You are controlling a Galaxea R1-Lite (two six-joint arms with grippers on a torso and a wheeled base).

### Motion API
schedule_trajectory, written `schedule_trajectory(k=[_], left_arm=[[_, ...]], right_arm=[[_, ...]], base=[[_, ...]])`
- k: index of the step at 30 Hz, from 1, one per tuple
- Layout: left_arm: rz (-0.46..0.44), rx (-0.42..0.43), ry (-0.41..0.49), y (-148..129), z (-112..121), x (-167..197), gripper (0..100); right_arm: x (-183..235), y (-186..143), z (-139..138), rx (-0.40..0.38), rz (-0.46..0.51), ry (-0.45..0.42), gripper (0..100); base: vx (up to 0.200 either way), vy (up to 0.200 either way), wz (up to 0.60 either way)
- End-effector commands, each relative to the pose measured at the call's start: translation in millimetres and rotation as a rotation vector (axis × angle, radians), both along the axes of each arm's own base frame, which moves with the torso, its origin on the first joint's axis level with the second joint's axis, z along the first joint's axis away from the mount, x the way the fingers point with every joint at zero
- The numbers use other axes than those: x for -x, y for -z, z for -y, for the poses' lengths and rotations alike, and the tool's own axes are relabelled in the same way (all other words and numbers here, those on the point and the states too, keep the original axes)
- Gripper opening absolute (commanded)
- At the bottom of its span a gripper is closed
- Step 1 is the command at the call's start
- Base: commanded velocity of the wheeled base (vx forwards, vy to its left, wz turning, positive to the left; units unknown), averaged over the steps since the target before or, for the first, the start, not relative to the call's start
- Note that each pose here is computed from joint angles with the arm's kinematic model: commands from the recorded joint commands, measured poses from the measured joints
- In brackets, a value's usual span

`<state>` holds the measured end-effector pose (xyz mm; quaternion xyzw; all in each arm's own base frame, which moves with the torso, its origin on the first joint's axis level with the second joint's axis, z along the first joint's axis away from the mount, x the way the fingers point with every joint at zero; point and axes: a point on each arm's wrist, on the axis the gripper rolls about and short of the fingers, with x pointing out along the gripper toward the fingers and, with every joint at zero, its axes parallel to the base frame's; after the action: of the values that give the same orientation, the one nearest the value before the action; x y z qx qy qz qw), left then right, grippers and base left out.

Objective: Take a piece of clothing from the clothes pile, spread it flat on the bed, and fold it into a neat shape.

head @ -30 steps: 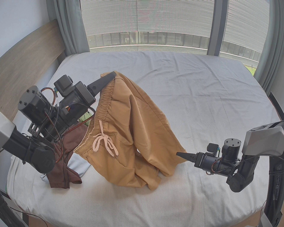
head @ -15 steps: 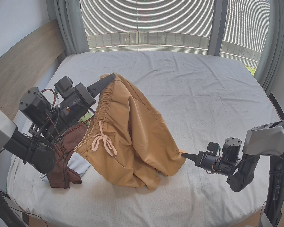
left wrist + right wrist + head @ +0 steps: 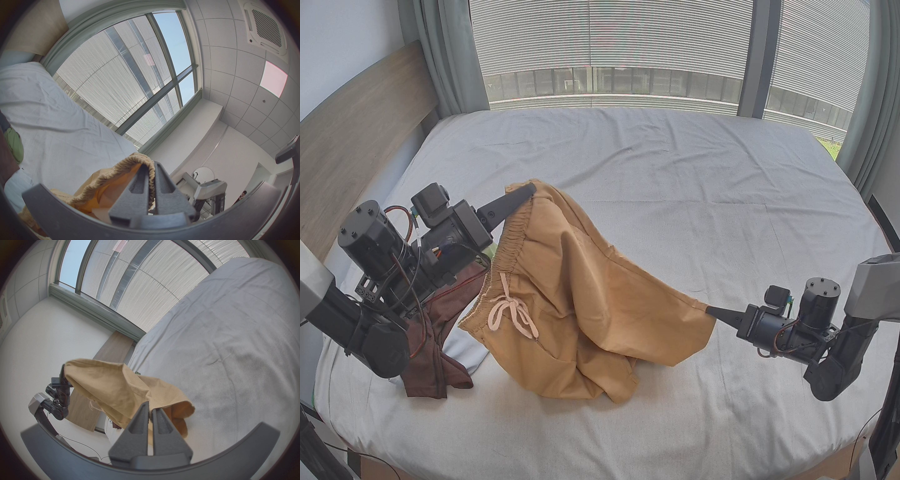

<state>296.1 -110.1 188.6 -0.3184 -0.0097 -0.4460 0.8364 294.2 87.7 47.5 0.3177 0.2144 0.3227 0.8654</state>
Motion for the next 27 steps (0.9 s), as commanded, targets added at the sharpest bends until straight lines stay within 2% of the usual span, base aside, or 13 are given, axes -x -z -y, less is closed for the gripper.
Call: schedule_trajectory(k=[1,7,13,17,22,27], left_arm=[[-0.034,-0.074,0.015,17,-13,10,0],[-0.058,-0.153,0.025,37,-20,17,0],[-0.103,-0.188,0.004,53,-32,17,0],[-0.131,-0.226,-0.007,70,-44,8,0],[-0.142,-0.244,-0.032,83,-48,-7,0],[-0.139,-0.243,-0.036,84,-49,-12,0]], right_arm=[[23,-42,15,-0.025,0.106,0.028,0],[42,-64,28,-0.040,0.165,0.012,0],[41,-64,37,-0.031,0.168,0.039,0],[29,-35,34,-0.005,0.072,0.033,0],[16,9,28,0.098,0.004,-0.005,0],[8,31,20,0.116,-0.045,-0.035,0]], base=[[0.000,0.000,0.00],[0.000,0.000,0.00],[0.000,0.000,0.00],[0.000,0.000,0.00],[0.000,0.000,0.00],[0.000,0.000,0.00]])
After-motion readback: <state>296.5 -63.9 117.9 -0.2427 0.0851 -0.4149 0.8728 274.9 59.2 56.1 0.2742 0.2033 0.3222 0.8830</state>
